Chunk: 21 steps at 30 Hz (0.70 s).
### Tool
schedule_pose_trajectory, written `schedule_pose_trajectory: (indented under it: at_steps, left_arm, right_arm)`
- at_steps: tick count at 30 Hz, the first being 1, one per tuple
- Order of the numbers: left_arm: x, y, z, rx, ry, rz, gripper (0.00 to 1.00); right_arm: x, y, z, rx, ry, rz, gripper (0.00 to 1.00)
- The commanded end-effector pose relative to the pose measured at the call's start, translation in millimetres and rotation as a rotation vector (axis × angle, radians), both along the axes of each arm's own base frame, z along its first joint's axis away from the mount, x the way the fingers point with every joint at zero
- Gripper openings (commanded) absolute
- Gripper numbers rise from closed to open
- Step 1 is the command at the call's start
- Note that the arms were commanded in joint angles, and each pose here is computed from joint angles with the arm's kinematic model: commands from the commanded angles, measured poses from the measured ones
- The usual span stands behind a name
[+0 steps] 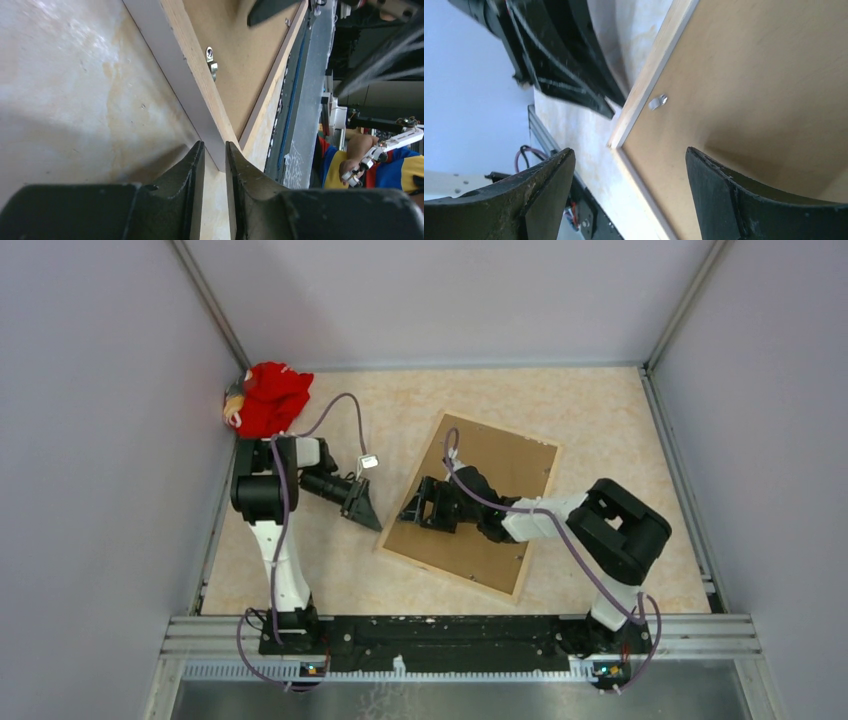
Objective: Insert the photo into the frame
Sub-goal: Install the photo frame at the center of the board.
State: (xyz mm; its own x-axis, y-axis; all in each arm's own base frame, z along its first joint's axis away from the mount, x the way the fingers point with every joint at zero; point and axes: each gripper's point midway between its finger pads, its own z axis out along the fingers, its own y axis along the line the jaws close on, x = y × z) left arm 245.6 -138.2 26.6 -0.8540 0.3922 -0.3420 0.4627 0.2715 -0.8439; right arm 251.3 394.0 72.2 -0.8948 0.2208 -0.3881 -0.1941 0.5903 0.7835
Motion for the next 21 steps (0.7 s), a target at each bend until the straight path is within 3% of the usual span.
schedule_pose_trajectory:
  at_steps: [1, 9, 21]
  left_arm:
    - [31.0, -9.6, 26.3, -0.081, -0.090, 0.067, 0.30]
    - [30.2, -30.0, 14.4, -0.057, -0.076, 0.016, 0.30]
    - [27.1, -29.3, 6.8, -0.035, -0.066, 0.010, 0.16]
  right_arm:
    - [-24.2, 15.6, 19.4, 0.061, 0.030, 0.023, 0.80]
    - [-22.9, 35.6, 18.6, 0.107, 0.038, 0.011, 0.78]
    - [-7.0, 48.2, -1.1, 0.075, 0.069, -0.037, 0.76]
